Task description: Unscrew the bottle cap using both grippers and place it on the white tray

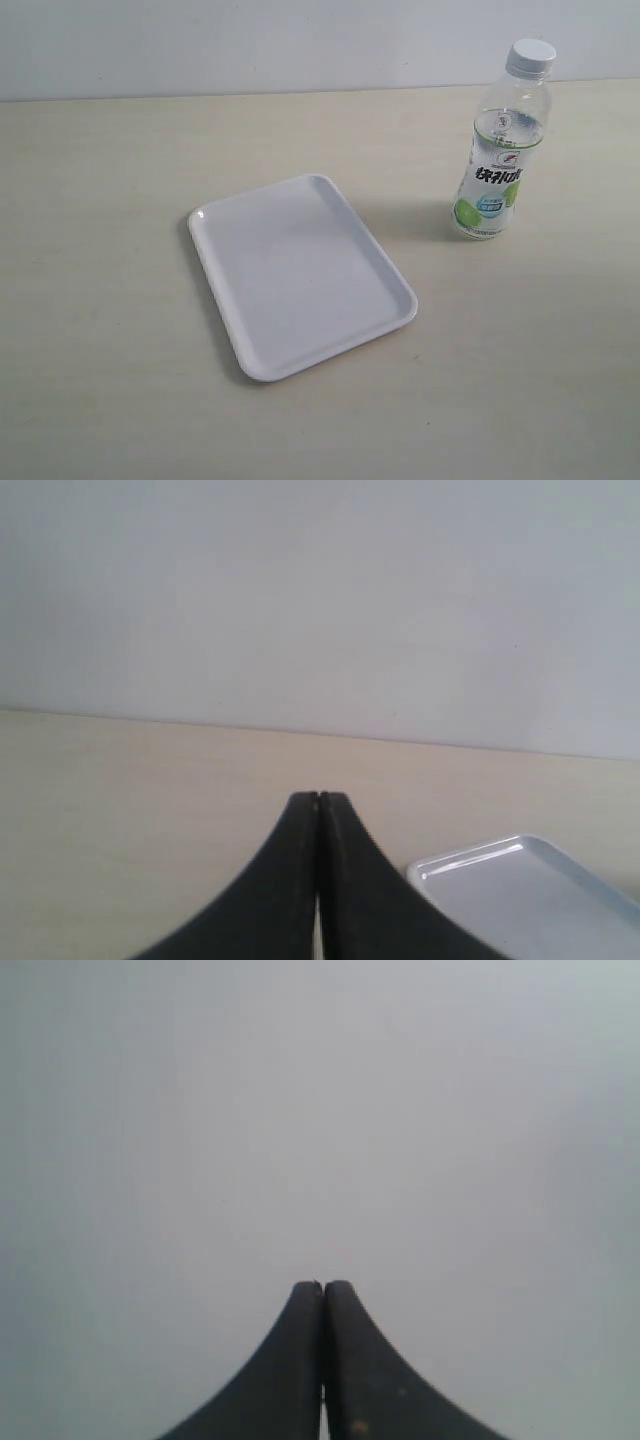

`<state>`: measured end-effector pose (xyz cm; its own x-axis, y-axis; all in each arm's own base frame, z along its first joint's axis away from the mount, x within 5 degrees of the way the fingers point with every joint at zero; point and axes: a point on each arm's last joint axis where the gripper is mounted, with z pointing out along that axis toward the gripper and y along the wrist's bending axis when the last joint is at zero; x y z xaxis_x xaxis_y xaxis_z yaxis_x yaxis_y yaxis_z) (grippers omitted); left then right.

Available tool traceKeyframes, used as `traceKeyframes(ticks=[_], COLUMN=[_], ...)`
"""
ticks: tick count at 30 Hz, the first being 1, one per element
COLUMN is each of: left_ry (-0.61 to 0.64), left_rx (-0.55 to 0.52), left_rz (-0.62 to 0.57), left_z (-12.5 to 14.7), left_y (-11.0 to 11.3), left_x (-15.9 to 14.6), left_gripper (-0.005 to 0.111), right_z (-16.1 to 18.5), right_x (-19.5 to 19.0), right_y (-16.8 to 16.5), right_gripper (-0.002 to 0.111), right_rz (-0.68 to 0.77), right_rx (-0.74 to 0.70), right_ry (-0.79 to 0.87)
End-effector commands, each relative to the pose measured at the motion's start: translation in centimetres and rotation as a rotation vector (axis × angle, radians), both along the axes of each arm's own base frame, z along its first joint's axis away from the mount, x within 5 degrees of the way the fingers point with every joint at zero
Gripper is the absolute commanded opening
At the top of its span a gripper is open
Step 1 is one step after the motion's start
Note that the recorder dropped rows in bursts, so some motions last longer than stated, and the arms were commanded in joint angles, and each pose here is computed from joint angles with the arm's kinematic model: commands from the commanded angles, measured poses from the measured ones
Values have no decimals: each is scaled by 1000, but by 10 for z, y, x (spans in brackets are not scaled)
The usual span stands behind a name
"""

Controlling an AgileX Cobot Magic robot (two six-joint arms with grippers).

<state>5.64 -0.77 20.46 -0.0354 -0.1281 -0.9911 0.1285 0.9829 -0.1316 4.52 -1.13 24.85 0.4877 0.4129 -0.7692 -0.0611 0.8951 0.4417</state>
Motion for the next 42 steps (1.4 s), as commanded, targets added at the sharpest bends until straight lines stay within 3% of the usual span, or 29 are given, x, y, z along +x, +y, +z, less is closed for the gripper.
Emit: traceKeyframes(ticks=[1,6,9,11,17,21,30,33,38,40,42], left_ry=[-49,-52,-37,-31,-28,-27,-27,-26,-25,-27,-26], left_rx=[-27,-27,-27,-29,-42,-47,-50,-50,-57,-69,-71], left_rz=[3,3,3,2,2,-1,-16,-26,-26,-26,-26], left_z=[4,4,3,2,2,2,2,2,2,2,2], left_y=[0,0,0,0,0,0,-1,-1,-1,-1,-1], left_x=[0,0,0,0,0,0,-1,-1,-1,-1,-1], left_gripper=[0,0,0,0,0,0,0,0,0,0,0], right_z=[-1,18,36,40,17,-5,-67,-85,-88,-83,-79], right_x=[13,62,103,123,144,147,173,178,182,183,180], right_y=[-6,-16,-16,-16,-30,-37,-25,-16,-7,-10,-24], right_gripper=[0,0,0,0,0,0,0,0,0,0,0], right_rz=[-59,-135,-106,-62,-162,-226,28,179,294,238,41], right_rx=[11,-75,-276,-284,-139,-213,-335,-404,-419,-330,-164], right_ry=[89,464,662,745,843,955,1324,1376,1363,1348,1361])
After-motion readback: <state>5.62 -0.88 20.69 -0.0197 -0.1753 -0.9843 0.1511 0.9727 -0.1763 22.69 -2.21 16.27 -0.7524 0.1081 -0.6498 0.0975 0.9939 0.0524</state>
